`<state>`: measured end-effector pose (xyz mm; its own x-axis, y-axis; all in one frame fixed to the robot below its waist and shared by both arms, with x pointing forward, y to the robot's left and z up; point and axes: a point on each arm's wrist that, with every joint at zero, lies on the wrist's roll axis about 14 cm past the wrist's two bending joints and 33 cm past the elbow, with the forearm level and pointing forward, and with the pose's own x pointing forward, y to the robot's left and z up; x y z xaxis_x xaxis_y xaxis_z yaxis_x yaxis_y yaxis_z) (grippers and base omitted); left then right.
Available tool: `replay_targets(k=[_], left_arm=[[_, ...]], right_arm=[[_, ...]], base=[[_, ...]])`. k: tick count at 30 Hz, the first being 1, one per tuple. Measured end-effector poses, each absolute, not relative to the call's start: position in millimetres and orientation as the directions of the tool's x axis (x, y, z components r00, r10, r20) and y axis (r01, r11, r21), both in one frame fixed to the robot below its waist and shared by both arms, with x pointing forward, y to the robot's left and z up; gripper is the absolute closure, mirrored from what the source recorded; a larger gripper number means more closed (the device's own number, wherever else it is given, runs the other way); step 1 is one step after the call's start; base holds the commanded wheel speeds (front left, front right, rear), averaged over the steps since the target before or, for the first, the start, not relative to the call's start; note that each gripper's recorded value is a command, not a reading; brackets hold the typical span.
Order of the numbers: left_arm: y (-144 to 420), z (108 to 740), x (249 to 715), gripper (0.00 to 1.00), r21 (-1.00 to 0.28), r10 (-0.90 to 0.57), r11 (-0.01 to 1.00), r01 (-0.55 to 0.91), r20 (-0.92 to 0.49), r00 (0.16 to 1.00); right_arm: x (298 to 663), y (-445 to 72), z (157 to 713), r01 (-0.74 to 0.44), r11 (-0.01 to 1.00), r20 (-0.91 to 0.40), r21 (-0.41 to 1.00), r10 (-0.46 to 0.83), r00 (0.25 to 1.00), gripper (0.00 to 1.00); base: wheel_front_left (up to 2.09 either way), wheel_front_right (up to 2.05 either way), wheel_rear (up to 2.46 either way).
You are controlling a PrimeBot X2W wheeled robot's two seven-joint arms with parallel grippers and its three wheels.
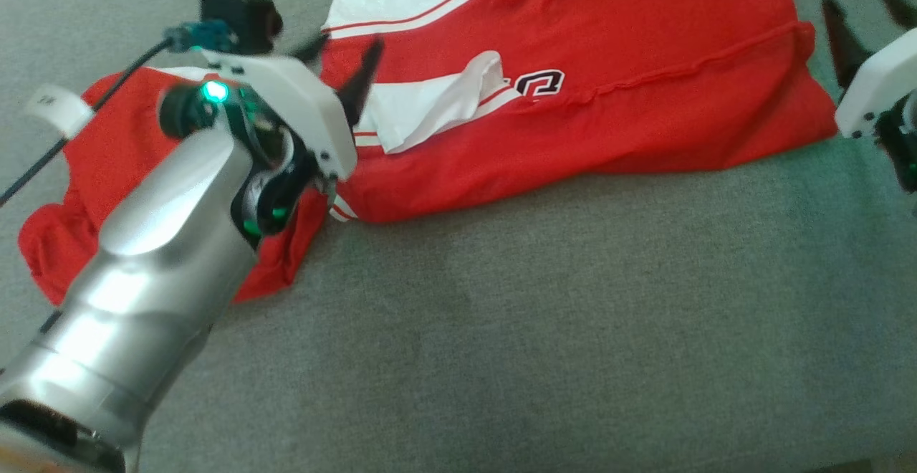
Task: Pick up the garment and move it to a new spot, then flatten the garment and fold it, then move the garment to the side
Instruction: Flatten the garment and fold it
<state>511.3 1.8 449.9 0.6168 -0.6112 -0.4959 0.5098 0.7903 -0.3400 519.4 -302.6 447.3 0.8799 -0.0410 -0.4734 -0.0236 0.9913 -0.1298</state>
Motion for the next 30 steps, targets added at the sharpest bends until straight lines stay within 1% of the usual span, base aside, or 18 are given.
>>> replay_targets(k=[1, 3, 7, 9, 11, 13, 15, 19, 22, 24, 27, 30], left_arm=[[3.1, 470.9, 525.8, 0.0, -0.303, -0.599, 0.801, 0.517, -0.398, 0.695], [3.6, 492.6, 534.4, 0.0, -0.271, -0.588, 0.807, 0.525, -0.295, 0.753], [7.3, 534.6, 539.7, 0.0, -0.192, -0.548, 0.828, 0.526, -0.082, 0.832], [11.7, 554.4, 537.7, 0.0, -0.155, -0.519, 0.843, 0.516, 0.02, 0.854], [15.1, 561.5, 530.0, 0.0, -0.117, -0.494, 0.859, 0.499, 0.075, 0.866], [17.1, 558.4, 517.8, 0.0, -0.105, -0.465, 0.875, 0.473, 0.092, 0.881], [17.0, 549.5, 502.0, 0.0, -0.104, -0.443, 0.887, 0.45, 0.086, 0.892], [12.3, 543.5, 469.5, 0.0, -0.081, -0.42, 0.9, 0.429, 0.108, 0.901], [10.7, 519.2, 445.5, 0.0, -0.118, -0.407, 0.905, 0.41, 0.05, 0.912], [14.1, 496.9, 429.5, 0.0, -0.125, -0.397, 0.911, 0.393, -0.01, 0.918], [22.5, 466.3, 413.7, 0.0, -0.127, -0.379, 0.922, 0.366, -0.101, 0.92], [25.5, 457.9, 411.9, 0.0, -0.121, -0.373, 0.926, 0.359, -0.128, 0.919]], right_arm=[[524.9, -303.6, 457.1, -0.004, 0.993, -0.411, -0.12, -0.046, 0.91, 0.0], [528.0, -301.4, 466.6, 0.002, 0.994, -0.346, -0.114, -0.042, 0.937, 0.0], [534.3, -296.7, 500.5, 0.013, 0.996, -0.177, -0.092, -0.029, 0.984, 0.0], [534.7, -291.2, 517.5, 0.004, 0.997, -0.113, -0.079, -0.013, 0.994, 0.0], [531.8, -285.0, 537.8, -0.006, 0.998, -0.032, -0.056, 0.004, 0.999, 0.0], [522.0, -280.8, 551.9, -0.014, 0.998, 0.037, -0.055, 0.016, 0.999, 0.0], [505.1, -279.5, 549.1, -0.007, 0.999, 0.062, -0.052, 0.01, 0.998, 0.0], [461.6, -270.3, 507.3, 0.003, 0.999, 0.001, -0.045, -0.003, 1.0, 0.0], [434.3, -262.6, 484.2, 0.032, 0.999, -0.036, 0.004, -0.032, 0.999, 0.0], [421.8, -257.1, 477.8, 0.036, 0.999, -0.045, 0.009, -0.036, 0.998, 0.0], [411.0, -252.7, 475.7, 0.055, 0.998, -0.04, 0.034, -0.054, 0.998, 0.0], [406.7, -249.8, 476.8, 0.058, 0.998, -0.033, 0.036, -0.057, 0.998, 0.0]], base=[[0.0, 0.0, 0.0], [0.0, 0.0, 0.0], [0.0, 0.0, 0.0], [0.0, 0.0, 0.0], [0.0, 0.0, 0.0], [0.0, 0.0, 0.0], [0.0, 0.0, 0.0], [0.0, 0.0, 0.0], [0.0, 0.0, 0.0], [0.0, 0.0, 0.0], [0.0, 0.0, 0.0], [0.0, 0.0, 0.0]])
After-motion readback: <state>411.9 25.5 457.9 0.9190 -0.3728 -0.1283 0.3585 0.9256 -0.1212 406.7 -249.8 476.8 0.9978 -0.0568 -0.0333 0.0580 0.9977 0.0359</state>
